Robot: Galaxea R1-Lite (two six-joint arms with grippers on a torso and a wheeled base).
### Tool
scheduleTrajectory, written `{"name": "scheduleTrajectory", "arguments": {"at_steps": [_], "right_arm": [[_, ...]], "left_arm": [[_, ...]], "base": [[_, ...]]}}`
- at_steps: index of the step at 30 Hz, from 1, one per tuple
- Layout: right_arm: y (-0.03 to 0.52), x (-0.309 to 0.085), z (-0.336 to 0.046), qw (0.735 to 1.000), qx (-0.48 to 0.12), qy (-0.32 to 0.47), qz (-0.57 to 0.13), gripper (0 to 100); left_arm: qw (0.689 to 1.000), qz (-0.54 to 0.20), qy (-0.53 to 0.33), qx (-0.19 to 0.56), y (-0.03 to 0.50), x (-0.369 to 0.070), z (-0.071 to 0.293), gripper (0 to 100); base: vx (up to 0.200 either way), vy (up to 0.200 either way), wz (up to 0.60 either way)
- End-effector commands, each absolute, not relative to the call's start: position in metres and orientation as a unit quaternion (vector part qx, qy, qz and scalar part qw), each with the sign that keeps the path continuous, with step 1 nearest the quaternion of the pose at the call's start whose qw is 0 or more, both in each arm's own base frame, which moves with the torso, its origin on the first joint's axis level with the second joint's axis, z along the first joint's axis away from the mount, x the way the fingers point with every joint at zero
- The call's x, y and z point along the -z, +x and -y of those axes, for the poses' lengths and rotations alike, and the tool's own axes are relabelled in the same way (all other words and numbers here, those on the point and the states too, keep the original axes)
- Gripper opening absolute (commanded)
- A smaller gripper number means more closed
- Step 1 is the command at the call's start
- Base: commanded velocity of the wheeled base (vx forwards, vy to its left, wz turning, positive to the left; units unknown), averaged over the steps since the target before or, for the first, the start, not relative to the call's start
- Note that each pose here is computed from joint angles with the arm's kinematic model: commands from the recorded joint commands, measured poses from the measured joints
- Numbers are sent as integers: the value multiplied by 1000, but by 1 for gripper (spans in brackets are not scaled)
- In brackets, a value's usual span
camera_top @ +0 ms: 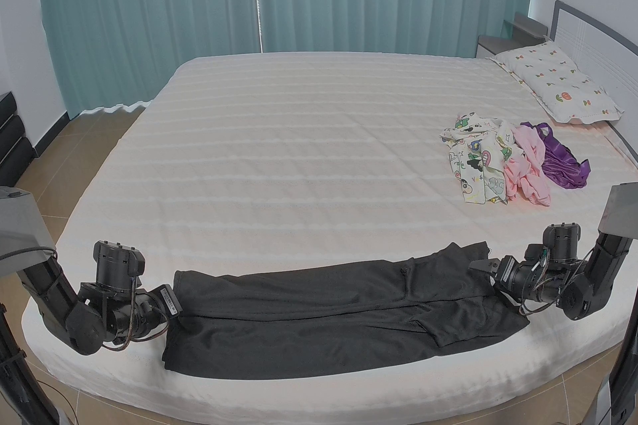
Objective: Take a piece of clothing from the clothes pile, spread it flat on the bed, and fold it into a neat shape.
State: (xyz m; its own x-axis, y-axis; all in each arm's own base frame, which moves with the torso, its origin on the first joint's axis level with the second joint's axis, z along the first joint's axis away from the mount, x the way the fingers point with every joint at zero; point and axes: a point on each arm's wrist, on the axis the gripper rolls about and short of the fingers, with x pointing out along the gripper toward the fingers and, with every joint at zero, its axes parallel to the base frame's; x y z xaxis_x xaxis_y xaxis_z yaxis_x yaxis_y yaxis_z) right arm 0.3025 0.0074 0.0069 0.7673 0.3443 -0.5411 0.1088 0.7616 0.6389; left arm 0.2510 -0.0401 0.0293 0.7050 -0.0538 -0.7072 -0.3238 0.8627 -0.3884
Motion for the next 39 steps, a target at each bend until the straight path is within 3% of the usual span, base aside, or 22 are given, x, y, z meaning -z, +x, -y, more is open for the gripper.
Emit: {"name": "scheduleTrajectory", "arguments": {"at_steps": [1, 18, 34, 35, 39], "right_arm": [[303, -4, -7, 875, -70, 336, -341, 0], [296, -6, 14, 876, -44, 347, -332, 0], [295, -2, 8, 872, -51, 345, -342, 0], [295, -2, 8, 872, -51, 345, -342, 100], [296, -3, 4, 872, -56, 347, -341, 100]], "left_arm": [[889, -376, -251, -75, 252, -29, 40, 0], [887, -383, -247, -77, 249, -26, 40, 0], [884, -391, -245, -74, 246, -24, 43, 0], [884, -391, -245, -74, 246, -24, 43, 0], [884, -393, -244, -70, 245, -24, 44, 0]], "base": [[0, 0, 0], [0, 0, 0], [0, 0, 0], [0, 0, 0], [0, 0, 0]]}}
